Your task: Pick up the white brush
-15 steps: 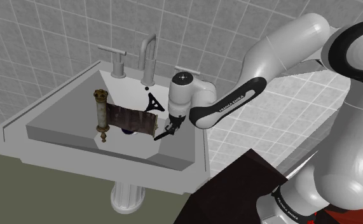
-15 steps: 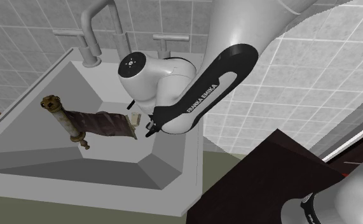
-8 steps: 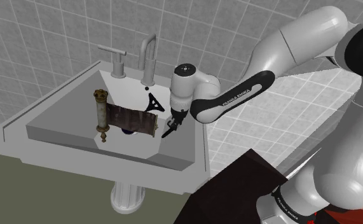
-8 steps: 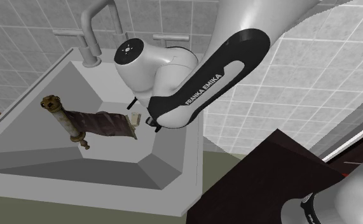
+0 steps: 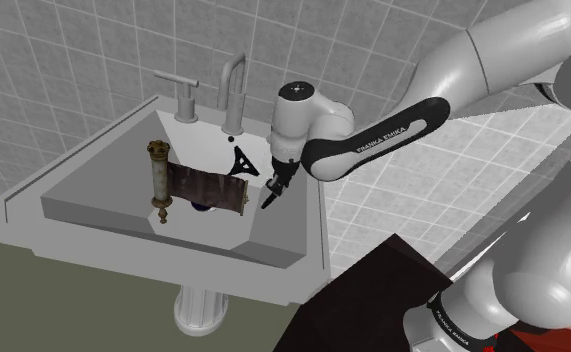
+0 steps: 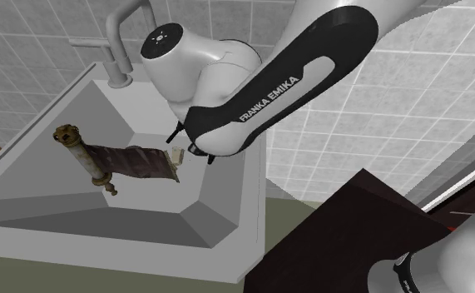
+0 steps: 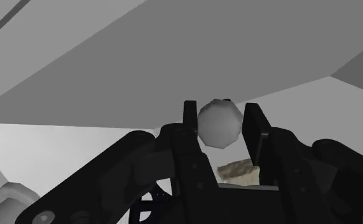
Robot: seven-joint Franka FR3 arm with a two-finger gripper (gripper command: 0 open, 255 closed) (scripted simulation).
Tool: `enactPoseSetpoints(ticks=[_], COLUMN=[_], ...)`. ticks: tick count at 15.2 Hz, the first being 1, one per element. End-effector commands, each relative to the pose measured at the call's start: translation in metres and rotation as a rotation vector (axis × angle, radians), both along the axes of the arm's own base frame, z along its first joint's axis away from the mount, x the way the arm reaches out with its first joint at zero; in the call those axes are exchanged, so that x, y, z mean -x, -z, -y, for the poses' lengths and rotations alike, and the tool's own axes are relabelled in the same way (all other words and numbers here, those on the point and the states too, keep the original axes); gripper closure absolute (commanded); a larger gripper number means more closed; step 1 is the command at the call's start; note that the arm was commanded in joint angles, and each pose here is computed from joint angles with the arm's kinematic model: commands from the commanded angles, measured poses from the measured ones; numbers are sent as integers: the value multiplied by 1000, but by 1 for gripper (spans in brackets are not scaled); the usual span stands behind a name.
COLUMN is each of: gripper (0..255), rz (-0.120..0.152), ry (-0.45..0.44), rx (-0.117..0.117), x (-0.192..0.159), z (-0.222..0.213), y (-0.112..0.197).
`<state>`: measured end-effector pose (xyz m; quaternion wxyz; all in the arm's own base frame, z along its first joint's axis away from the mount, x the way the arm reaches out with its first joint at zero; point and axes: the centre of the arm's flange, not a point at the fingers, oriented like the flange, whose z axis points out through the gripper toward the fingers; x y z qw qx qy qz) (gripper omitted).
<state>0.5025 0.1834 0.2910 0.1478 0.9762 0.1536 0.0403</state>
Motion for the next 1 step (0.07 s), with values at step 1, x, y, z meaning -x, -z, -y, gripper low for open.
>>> enactPoseSetpoints(ticks=[1], gripper=[255], rz=[0], ry=[1], rx=[0], x=[0], z=[0], y=[-3])
